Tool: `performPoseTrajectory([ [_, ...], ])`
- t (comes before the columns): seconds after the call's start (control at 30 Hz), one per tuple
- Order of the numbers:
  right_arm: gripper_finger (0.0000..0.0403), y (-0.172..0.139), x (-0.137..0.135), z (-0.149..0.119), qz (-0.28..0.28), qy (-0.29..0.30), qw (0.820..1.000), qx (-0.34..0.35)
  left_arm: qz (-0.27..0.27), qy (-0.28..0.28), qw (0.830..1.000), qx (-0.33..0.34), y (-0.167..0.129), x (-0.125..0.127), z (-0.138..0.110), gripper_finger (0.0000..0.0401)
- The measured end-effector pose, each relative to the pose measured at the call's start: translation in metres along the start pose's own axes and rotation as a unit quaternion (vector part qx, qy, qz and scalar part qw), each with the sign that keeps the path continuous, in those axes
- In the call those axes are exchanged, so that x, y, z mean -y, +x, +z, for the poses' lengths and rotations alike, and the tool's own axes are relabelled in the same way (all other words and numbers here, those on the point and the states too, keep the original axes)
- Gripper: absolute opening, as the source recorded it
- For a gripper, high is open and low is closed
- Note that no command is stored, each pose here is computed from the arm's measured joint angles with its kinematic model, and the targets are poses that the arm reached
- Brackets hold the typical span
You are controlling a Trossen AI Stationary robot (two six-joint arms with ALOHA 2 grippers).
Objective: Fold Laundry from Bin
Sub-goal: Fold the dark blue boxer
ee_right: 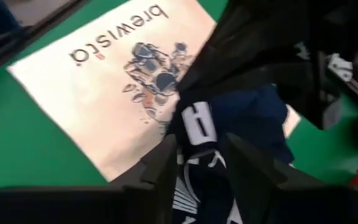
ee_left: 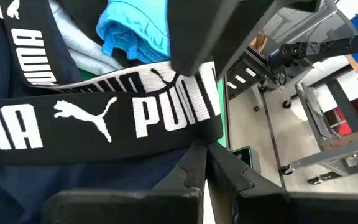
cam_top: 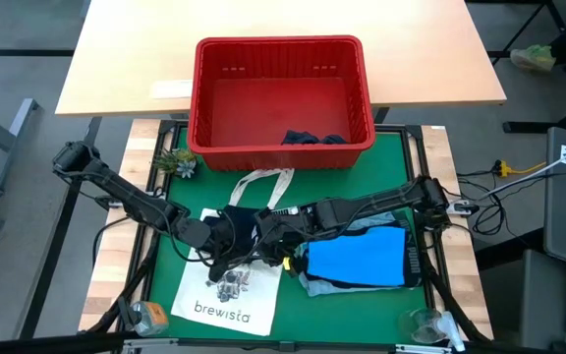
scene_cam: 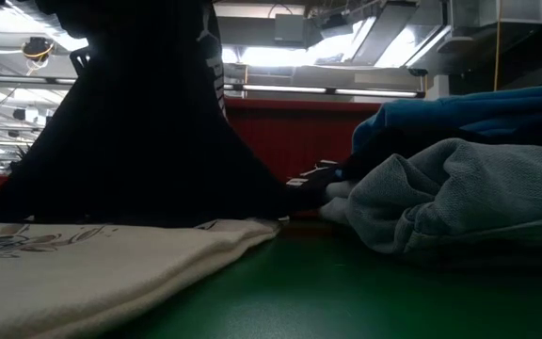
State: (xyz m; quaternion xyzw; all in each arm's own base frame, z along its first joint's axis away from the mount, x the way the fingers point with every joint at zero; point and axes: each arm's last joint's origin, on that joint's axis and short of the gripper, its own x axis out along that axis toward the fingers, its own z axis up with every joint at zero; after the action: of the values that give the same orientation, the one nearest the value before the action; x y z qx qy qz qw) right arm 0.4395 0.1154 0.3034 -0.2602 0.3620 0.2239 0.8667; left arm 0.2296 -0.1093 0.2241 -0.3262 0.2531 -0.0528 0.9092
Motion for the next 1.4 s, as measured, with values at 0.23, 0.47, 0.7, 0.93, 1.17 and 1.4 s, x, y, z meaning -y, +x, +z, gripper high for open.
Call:
performPoseTrajectory([
  [0.23,0.0063,0.003,-0.002,-0.002,0.023,-0.006,1.0,0.001,0.0,0.0,1.0,0.0,0.0,0.0,0.0,0.0002],
  [0.47,0.0016,0.003,-0.003,-0.001,0.029,-0.01,1.0,0.006,0.001,0.0,1.0,0.001,0.0,0.0,0.0,0.0017],
  [0.7,0.0007,0.003,-0.01,0.002,0.092,-0.003,0.995,0.035,-0.048,0.049,0.997,-0.047,0.0,0.003,-0.003,0.01],
  [0.93,0.0004,0.002,-0.041,0.009,0.152,-0.006,0.988,0.016,-0.167,0.046,0.964,-0.201,-0.004,0.006,-0.014,0.0148],
  [1.17,0.0004,0.001,-0.063,0.015,0.152,0.0,0.988,-0.008,-0.047,0.027,0.946,-0.321,-0.012,-0.013,-0.039,0.0151],
  [1.4,0.0002,0.0,-0.073,0.015,0.138,0.012,0.99,-0.034,0.134,0.071,0.923,-0.353,-0.027,-0.034,-0.055,0.0151],
])
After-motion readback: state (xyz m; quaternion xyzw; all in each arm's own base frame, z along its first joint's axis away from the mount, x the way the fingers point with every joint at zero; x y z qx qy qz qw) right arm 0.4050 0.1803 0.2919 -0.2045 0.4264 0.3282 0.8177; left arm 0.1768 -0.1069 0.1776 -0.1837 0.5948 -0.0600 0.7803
